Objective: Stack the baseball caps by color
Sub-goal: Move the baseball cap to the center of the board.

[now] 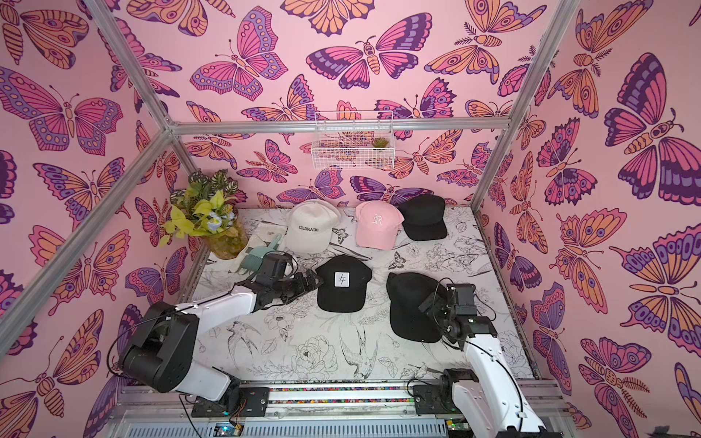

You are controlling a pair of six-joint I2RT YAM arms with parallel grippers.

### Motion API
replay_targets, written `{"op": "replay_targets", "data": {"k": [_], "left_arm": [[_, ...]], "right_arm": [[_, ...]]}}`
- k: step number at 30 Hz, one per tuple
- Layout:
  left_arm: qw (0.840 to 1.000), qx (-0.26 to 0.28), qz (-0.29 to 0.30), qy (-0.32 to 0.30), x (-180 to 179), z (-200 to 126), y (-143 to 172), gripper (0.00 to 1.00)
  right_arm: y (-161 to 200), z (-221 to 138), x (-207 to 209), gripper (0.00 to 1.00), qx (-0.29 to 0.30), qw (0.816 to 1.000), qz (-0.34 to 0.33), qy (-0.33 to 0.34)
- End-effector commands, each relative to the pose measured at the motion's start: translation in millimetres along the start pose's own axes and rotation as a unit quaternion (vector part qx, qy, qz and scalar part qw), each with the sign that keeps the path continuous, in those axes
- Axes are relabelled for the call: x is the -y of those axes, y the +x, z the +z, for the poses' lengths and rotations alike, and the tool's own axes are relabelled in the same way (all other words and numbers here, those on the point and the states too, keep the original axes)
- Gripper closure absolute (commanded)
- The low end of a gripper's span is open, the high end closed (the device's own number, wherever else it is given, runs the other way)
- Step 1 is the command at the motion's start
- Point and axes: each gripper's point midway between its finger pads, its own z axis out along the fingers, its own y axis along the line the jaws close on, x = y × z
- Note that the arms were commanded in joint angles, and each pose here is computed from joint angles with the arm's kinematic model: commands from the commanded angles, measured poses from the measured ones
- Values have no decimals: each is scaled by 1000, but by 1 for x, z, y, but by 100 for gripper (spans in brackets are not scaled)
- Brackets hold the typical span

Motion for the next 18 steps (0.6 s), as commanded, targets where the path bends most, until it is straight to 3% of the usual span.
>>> {"op": "replay_targets", "data": {"k": [1, 4, 11, 18], "left_arm": [[1000, 9, 13, 9, 4, -7, -3, 0], [1000, 8, 12, 11, 5, -6, -3, 0], [1000, -1, 8, 18, 7, -3, -2, 0], [1000, 7, 9, 11, 3, -6, -2, 0]], "right_arm": [[24, 11, -33, 1, -48, 996, 1, -80], [33, 18, -22, 1, -40, 999, -35, -9], [18, 38, -68, 1, 19, 999, 8, -36], [19, 14, -78, 1, 14, 997, 50, -60]]}}
